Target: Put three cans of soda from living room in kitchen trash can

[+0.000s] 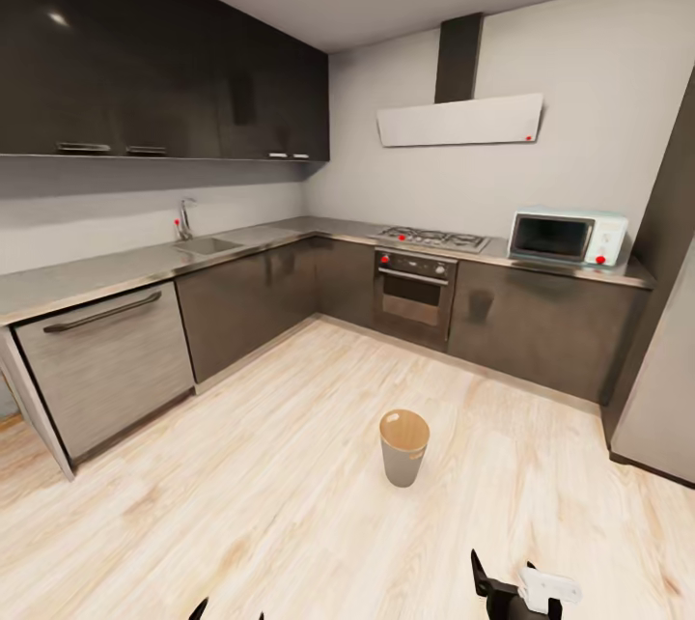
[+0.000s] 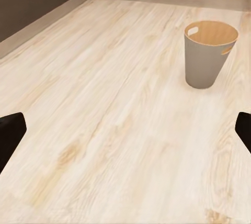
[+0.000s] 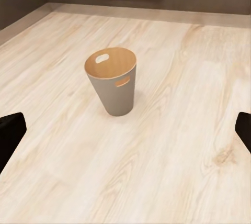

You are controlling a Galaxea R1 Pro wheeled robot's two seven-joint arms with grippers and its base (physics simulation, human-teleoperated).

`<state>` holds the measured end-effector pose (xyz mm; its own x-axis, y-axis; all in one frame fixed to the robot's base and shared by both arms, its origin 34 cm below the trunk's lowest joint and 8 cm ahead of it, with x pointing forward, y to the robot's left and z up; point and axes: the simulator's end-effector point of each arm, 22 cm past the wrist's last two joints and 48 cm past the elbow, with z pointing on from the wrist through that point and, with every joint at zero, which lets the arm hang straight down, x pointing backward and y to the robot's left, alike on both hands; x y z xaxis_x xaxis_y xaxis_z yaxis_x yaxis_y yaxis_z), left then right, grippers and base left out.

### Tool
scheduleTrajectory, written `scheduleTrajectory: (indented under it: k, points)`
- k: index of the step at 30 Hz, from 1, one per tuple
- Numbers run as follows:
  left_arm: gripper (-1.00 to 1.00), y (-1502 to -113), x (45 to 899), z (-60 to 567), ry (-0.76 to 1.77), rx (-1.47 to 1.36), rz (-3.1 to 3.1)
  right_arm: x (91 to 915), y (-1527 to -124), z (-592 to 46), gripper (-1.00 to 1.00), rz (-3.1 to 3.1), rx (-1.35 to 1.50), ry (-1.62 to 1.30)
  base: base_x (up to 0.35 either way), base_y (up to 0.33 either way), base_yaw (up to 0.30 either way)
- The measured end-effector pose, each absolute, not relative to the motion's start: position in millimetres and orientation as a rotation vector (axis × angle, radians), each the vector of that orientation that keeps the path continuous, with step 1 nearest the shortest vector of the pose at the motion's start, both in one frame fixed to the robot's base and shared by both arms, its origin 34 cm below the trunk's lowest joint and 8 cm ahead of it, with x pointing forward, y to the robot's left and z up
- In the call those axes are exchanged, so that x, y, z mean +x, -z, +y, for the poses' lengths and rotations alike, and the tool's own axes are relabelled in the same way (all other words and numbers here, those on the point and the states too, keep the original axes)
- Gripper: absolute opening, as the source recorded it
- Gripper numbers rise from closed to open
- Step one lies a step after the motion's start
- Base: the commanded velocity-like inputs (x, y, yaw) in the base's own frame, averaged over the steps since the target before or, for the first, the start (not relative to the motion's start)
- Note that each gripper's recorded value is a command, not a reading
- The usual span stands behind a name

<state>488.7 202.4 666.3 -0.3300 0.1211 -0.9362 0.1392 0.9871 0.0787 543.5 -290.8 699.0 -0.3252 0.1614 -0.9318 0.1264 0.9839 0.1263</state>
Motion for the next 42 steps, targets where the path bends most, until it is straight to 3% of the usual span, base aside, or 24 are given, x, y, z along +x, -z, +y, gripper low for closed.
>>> scheduleTrajectory:
  k: [42]
  points:
    - [1.00, -664.5, 488.0, 202.7, 0.019, 0.184, 1.916, 540.1, -692.4, -290.7, 1.00, 1.923, 0.203, -0.035, 0.321, -0.001, -0.001]
